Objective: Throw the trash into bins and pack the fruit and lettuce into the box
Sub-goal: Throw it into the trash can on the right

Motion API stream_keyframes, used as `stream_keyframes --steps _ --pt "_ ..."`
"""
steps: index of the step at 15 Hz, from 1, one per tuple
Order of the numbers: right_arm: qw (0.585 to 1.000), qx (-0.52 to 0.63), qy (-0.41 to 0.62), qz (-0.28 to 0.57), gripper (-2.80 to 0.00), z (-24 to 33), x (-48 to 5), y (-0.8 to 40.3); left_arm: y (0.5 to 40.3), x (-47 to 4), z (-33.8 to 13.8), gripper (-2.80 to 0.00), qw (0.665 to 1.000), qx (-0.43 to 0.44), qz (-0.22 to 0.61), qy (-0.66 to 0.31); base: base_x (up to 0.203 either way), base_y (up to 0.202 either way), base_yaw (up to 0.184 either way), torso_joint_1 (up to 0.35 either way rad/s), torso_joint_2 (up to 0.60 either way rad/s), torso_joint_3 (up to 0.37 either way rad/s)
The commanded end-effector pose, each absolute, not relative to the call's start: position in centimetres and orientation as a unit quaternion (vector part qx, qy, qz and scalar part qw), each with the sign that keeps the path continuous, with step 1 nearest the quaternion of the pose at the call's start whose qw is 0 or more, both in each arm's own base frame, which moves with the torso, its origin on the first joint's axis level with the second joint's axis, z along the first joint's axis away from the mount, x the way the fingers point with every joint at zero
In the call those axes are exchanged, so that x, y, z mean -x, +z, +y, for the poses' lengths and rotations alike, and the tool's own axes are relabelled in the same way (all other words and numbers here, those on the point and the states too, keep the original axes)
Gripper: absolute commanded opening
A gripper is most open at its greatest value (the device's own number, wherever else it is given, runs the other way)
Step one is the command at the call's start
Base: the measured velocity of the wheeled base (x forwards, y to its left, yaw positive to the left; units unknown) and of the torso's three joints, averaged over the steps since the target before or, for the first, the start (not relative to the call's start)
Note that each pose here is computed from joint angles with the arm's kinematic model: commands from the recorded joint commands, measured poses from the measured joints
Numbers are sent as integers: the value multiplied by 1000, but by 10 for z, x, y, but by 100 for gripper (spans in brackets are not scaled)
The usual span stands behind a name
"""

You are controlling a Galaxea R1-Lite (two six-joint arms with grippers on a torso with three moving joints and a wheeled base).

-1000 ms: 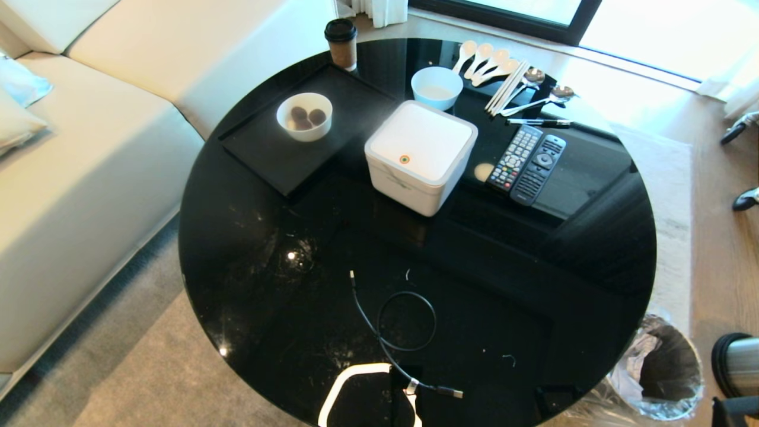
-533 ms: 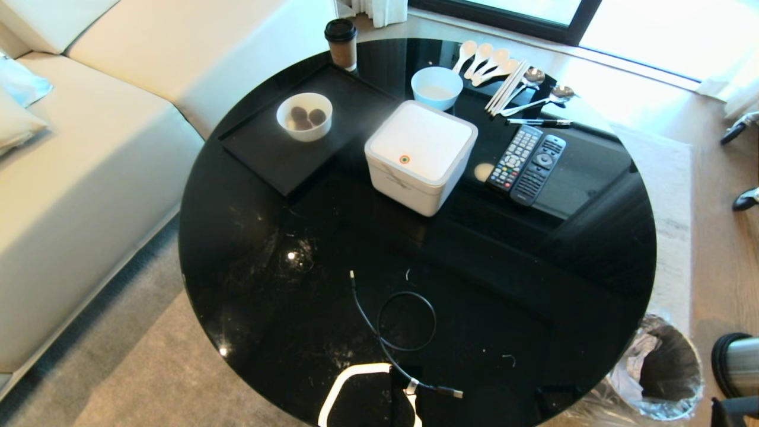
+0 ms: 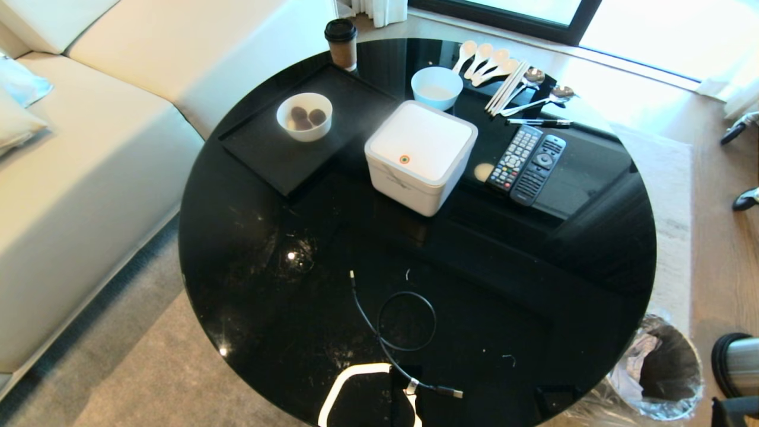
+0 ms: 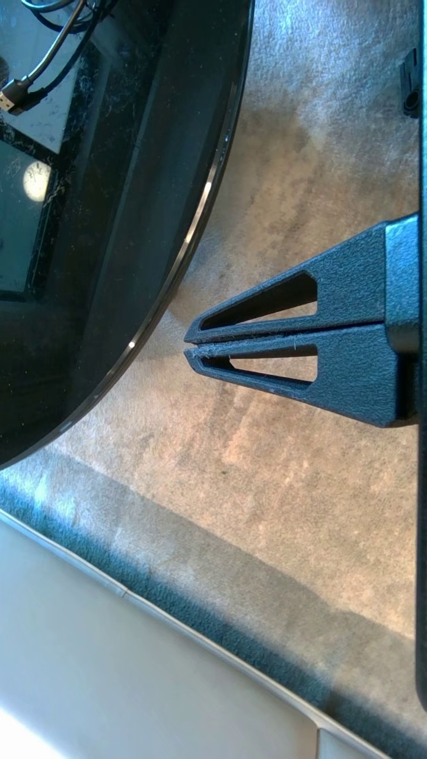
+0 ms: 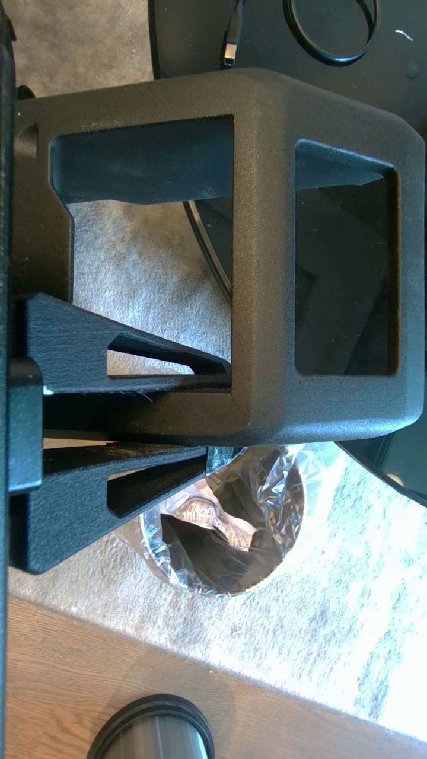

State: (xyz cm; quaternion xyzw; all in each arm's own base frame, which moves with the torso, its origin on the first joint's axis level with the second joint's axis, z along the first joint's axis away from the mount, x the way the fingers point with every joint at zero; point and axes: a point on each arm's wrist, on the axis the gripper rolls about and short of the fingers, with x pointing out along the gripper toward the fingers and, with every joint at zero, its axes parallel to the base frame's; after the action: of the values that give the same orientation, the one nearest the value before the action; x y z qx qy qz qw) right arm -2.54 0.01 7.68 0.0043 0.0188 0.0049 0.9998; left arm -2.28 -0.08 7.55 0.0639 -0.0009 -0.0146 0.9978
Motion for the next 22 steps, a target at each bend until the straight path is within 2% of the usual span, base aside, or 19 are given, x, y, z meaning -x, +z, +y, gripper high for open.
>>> stream_keyframes --steps 1,22 --pt "1000 -5 5 19 -280 0 25 76 76 23 -1 -280 998 -64 0 -15 0 0 0 0 0 0" --pt "1000 -6 5 20 -280 0 25 76 76 23 -1 -280 998 -64 -1 -15 0 0 0 0 0 0"
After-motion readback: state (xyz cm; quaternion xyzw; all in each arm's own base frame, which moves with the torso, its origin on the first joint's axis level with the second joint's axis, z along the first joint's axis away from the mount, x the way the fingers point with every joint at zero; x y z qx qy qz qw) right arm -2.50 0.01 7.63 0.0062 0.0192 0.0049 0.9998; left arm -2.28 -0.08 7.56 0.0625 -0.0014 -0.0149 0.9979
